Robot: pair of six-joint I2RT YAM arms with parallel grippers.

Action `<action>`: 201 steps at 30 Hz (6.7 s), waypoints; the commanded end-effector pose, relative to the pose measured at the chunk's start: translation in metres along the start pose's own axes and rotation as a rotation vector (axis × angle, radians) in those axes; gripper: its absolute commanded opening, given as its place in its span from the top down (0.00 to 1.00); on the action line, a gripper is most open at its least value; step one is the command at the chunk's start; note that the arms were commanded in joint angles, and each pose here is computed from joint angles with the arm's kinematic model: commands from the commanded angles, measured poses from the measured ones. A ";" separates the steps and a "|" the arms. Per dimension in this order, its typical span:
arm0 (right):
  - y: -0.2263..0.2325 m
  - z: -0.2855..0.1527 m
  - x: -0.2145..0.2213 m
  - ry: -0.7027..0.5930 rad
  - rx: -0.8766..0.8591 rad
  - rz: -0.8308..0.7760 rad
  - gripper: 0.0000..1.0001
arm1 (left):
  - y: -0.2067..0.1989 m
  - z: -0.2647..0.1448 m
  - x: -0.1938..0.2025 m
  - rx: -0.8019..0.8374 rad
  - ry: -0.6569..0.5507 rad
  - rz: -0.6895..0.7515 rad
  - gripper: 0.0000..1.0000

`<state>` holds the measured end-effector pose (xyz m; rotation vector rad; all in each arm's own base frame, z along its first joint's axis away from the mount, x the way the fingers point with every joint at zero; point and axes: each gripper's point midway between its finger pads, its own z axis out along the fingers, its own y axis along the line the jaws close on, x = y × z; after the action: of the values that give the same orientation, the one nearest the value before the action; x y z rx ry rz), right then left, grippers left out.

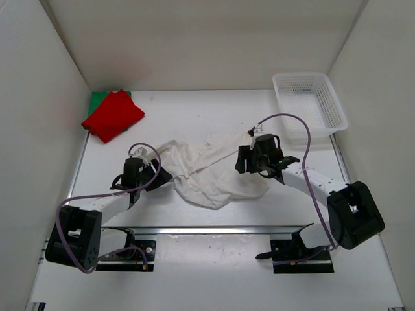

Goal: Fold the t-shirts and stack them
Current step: Flatten out the tshirt

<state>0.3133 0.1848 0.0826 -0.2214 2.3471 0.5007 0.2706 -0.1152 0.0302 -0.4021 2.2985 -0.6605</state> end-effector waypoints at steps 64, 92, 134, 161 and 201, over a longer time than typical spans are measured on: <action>0.085 -0.243 -0.215 -0.740 -0.311 -0.191 1.00 | -0.300 -0.257 -0.388 0.644 -0.599 0.142 1.00; 0.083 -0.146 -0.146 -0.514 -0.238 -0.134 1.00 | -0.218 -0.165 -0.284 0.382 -0.479 0.216 1.00; 0.009 -0.051 -0.132 -0.370 -0.124 0.034 1.00 | -0.150 0.088 -0.306 0.111 -0.159 0.153 0.01; 0.063 -0.065 -0.064 -0.285 -0.272 -0.029 1.00 | 0.060 -0.037 -0.034 -0.186 -0.146 -0.212 0.44; 0.065 -0.122 0.110 0.191 -0.206 -0.113 0.49 | -0.006 -0.046 -0.112 0.089 -0.318 -0.189 1.00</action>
<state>0.1076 0.2158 0.0948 -0.7934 2.4683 0.7750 0.3231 -0.0485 0.1210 -0.6777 1.9261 -0.6932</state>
